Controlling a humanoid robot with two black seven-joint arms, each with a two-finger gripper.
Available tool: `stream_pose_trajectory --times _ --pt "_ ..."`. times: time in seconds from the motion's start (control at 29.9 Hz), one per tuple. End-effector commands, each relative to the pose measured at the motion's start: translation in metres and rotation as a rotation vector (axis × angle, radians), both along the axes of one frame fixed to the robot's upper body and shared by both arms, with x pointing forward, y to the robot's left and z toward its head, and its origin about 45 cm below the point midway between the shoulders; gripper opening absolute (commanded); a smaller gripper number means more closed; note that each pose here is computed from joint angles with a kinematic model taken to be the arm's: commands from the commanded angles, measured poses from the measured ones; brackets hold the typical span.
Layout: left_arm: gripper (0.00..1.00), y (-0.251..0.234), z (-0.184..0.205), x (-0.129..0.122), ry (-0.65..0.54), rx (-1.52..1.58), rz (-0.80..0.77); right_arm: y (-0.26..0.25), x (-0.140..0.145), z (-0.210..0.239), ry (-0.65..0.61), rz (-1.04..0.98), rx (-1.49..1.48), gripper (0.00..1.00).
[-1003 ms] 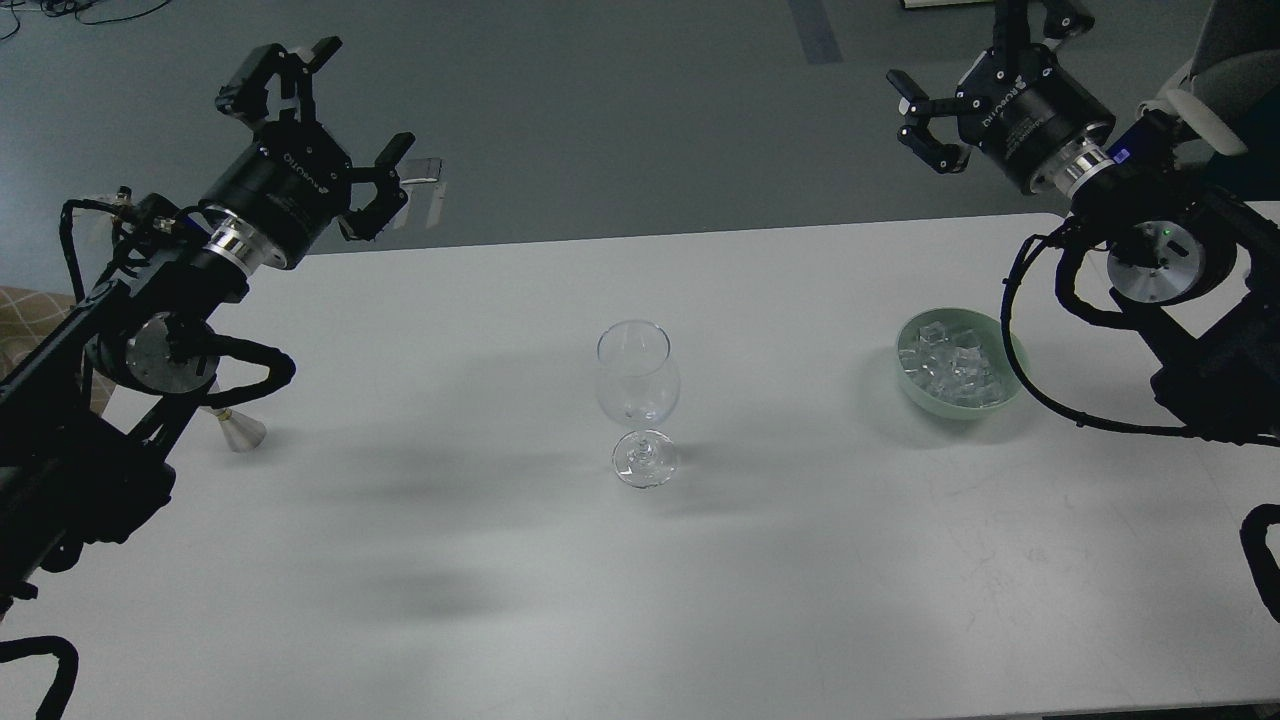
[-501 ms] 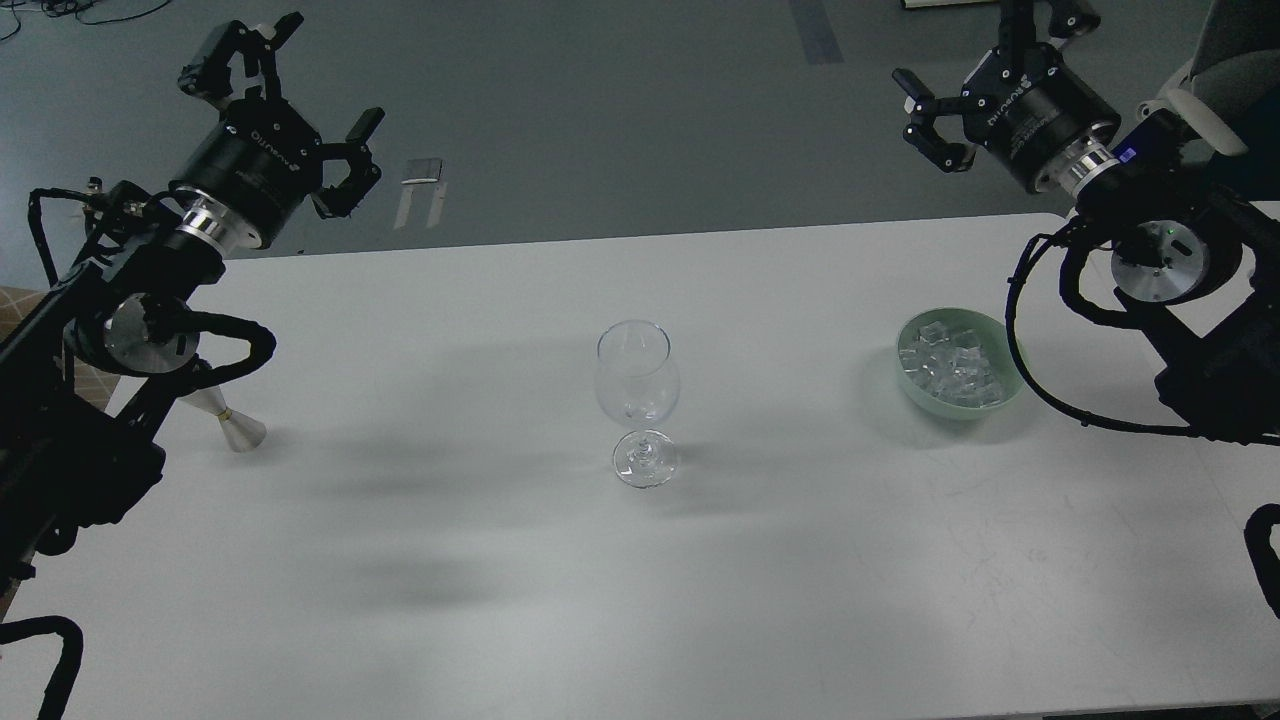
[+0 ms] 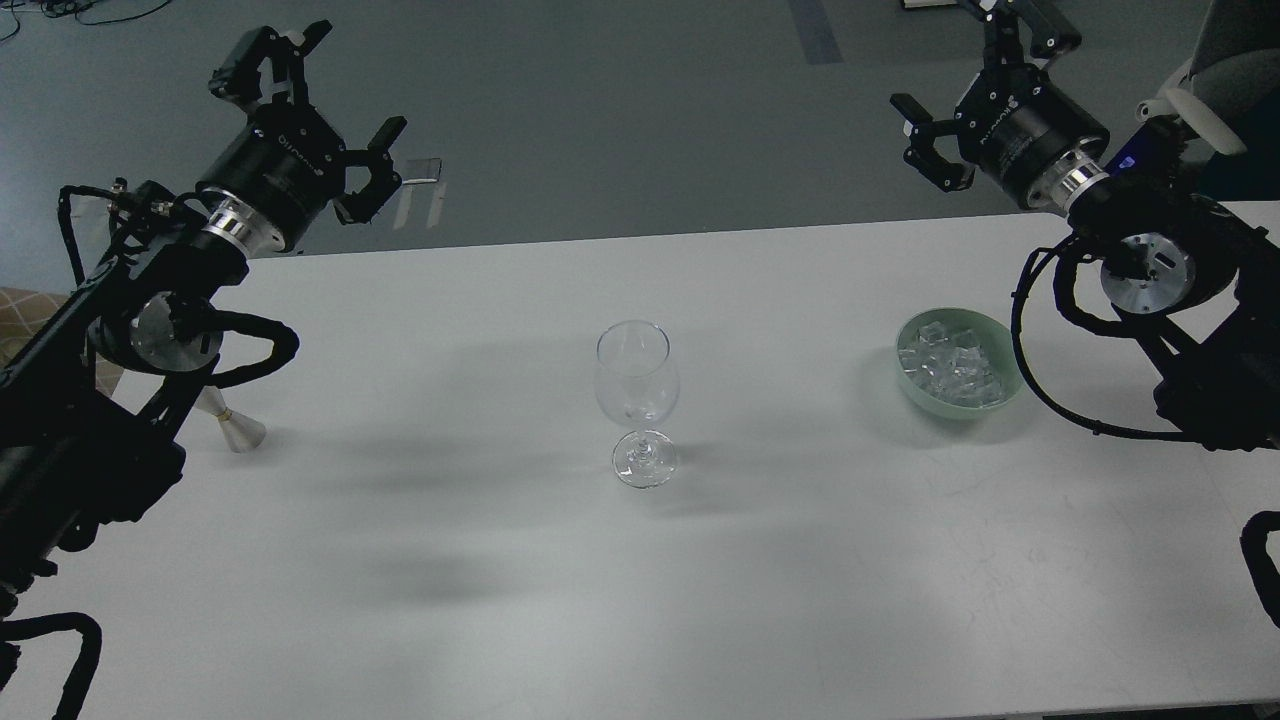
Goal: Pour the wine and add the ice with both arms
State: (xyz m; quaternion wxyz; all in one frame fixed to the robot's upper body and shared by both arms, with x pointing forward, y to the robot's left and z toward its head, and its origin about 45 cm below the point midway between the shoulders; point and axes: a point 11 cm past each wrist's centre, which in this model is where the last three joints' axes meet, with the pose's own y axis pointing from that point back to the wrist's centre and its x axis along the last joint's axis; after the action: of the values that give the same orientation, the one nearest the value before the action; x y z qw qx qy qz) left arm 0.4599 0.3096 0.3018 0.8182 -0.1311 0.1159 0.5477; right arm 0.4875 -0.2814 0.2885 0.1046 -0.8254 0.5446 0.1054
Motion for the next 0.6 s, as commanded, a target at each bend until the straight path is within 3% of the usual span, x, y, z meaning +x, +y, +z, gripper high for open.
stream_pose_trajectory --times 0.0,0.57 --pt "0.98 -0.0020 -0.0053 -0.0003 0.000 0.065 0.004 0.0060 0.0025 0.0023 -0.018 -0.021 -0.007 1.00" --pt "0.98 -0.0077 -0.0085 -0.0024 -0.001 0.068 -0.006 0.0151 0.0021 0.0028 -0.025 -0.003 0.010 1.00"
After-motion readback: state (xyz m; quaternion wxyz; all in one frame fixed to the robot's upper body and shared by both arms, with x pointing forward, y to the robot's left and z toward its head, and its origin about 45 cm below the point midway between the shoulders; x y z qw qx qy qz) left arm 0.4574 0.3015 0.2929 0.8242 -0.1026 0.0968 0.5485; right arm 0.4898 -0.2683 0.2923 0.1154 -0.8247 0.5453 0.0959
